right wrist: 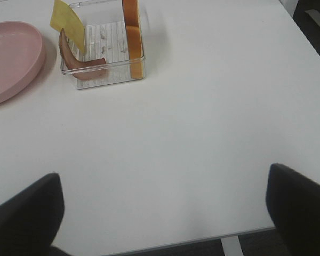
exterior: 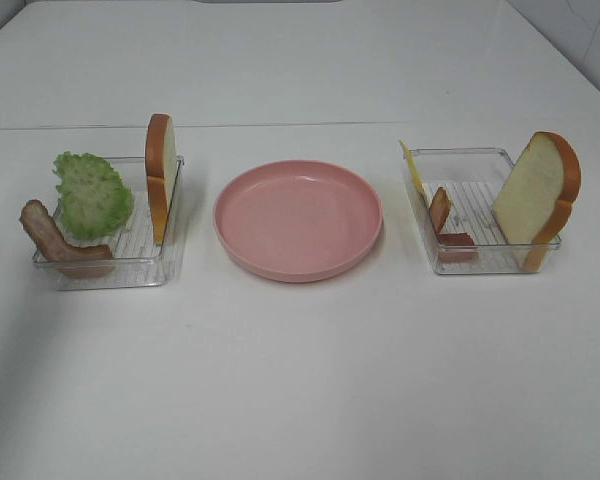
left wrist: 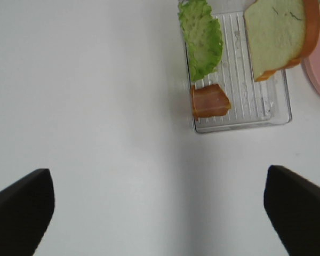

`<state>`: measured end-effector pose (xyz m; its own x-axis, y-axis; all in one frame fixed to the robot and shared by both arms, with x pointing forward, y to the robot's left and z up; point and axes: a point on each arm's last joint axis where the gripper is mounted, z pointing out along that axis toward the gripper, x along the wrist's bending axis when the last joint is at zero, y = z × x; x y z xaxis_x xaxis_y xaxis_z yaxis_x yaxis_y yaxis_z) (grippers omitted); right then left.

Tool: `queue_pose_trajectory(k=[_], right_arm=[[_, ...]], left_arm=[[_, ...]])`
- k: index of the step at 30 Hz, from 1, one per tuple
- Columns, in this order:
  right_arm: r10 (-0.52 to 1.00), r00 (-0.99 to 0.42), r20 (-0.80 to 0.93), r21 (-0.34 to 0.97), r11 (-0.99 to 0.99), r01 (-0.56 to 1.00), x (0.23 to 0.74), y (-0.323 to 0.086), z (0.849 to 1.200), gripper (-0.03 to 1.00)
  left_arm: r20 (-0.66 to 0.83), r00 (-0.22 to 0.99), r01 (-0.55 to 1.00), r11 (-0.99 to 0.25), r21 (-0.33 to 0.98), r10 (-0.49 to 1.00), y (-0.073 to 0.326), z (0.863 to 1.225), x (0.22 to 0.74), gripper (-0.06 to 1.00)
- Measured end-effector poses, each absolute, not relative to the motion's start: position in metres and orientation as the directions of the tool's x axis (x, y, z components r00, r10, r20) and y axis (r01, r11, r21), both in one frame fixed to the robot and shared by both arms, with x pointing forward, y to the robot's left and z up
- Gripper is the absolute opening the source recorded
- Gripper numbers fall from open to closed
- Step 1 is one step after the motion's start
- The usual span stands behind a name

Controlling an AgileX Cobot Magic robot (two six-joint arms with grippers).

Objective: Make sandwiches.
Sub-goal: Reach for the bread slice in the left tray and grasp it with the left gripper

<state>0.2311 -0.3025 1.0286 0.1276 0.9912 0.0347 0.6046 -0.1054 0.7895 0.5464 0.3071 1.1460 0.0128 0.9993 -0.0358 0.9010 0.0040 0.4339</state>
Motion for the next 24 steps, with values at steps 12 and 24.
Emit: queue_pose_trajectory(k=[12,24], right_arm=[[0.991,0.128,0.035,0.79,-0.105,0.605,0.231,-0.303,1.029,0.98],[0.991,0.128,0.035,0.79,-0.105,0.605,0.231,-0.303,1.029,0.98]], left_arm=[[-0.039,0.012,0.928,0.003,0.372,0.999,0.309,1.111,0.616,0.99],[-0.034,0.147,0.923,-0.125,0.365,0.988,0.259,1.095,0.647,0.99]])
